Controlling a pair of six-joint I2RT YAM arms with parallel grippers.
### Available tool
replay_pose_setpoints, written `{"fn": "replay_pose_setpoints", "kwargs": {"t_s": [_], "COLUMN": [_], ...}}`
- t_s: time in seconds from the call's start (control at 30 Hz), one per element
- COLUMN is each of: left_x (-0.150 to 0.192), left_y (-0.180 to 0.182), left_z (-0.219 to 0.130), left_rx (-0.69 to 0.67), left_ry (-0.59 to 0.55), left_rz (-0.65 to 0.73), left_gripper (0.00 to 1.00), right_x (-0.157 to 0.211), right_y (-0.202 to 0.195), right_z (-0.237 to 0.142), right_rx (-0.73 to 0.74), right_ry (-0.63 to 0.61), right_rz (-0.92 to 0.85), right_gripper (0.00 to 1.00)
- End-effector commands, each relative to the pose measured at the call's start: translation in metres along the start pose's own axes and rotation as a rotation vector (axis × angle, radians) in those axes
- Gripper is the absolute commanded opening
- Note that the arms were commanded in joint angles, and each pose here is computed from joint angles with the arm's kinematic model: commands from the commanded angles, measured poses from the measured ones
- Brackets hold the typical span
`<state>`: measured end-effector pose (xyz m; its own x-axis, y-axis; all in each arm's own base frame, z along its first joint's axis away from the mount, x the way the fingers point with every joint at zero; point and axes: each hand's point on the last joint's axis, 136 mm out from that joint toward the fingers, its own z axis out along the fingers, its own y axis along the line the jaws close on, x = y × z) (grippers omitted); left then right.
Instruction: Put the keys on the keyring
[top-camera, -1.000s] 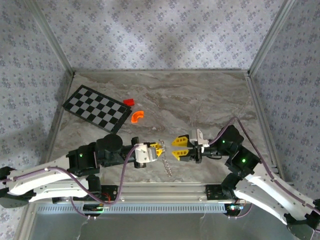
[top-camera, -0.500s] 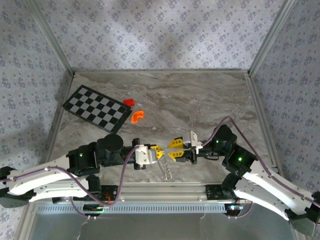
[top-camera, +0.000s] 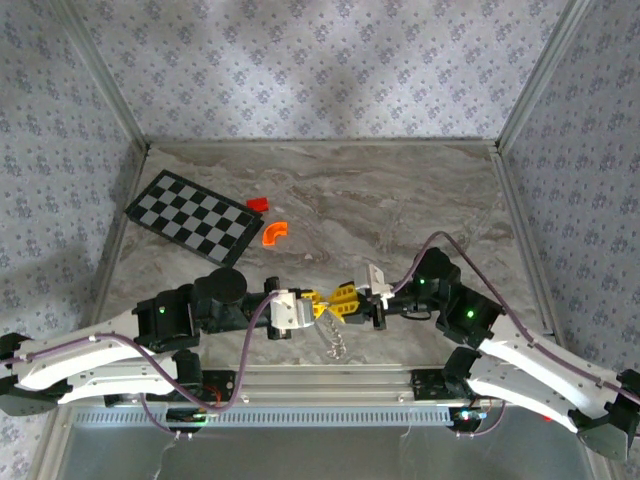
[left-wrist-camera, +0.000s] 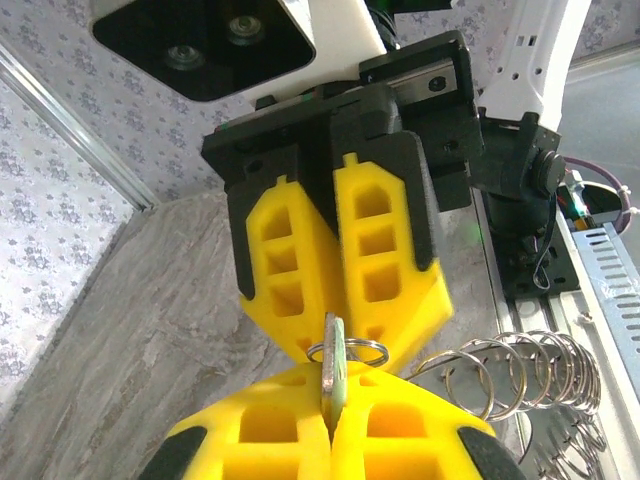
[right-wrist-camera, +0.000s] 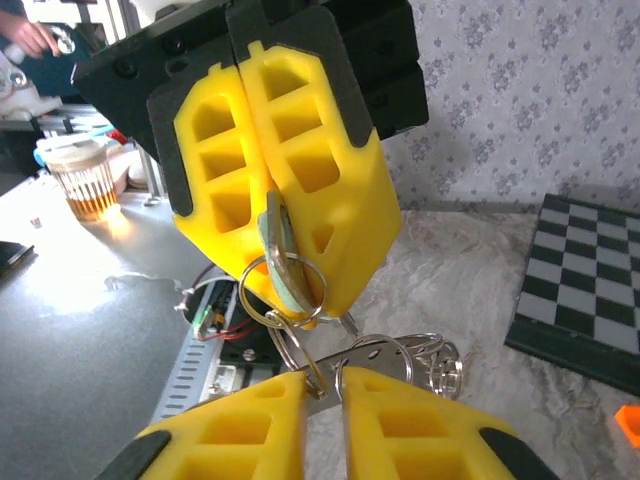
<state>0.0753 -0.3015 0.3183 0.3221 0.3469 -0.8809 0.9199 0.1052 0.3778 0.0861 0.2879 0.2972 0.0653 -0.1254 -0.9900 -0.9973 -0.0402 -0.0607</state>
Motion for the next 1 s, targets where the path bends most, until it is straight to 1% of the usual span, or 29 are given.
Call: {"fn": "replay_pose_setpoints", "kwargs": {"t_s": [0.0, 0.1, 0.23, 0.47, 0.53, 0.6, 0.77, 0.97], "left_x": [-0.0259, -0.0227, -0.0209, -0.024, -0.0231, -0.0232, -0.0244, -0.0245], "left_y": [0.0072, 0.0079, 0.0103, 0.0132, 0.0126, 0.0123, 0.0113, 0.0103], "left_z": [-0.0109, -0.0087, -0.0071, -0.0093, -0.0084, -0.0081, -0.0081, -0.0072], "left_rx": [-0.008, -0.01, -0.016, -0.024, -0.02, -0.017, -0.01, -0.003], "left_ry": [-0.071, -0.043, -0.016, -0.012, -0.005, -0.004, -0.008, -0.009], "left_rz": [0.002, 0.009, 0.018, 0.028, 0.03, 0.028, 0.027, 0.027], "left_gripper": [0.0, 0.0, 0.0, 0.0, 0.0, 0.0, 0.0, 0.0], "right_x": [-0.0208, -0.02, -0.0188, -0.0165, -0.0177, -0.0186, -0.0197, -0.0206], "right_y": [0.0012, 0.0005, 0.0003, 0.0005, 0.0006, 0.0008, 0.0029, 0.0046], "right_z": [-0.002, -0.0015, -0.0023, -0.0057, -0.0071, -0.0078, -0.007, -0.007], "right_rx": [-0.003, 0.001, 0.006, 0.028, 0.037, 0.04, 0.03, 0.027], "right_ry": [-0.045, -0.042, -0.035, -0.03, -0.038, -0.044, -0.049, -0.053], "right_rz": [-0.041, -0.042, -0.05, -0.069, -0.076, -0.08, -0.084, -0.092], "right_gripper": [0.09, 0.0, 0.0, 0.0, 0.06, 0.09, 0.09, 0.14]}}
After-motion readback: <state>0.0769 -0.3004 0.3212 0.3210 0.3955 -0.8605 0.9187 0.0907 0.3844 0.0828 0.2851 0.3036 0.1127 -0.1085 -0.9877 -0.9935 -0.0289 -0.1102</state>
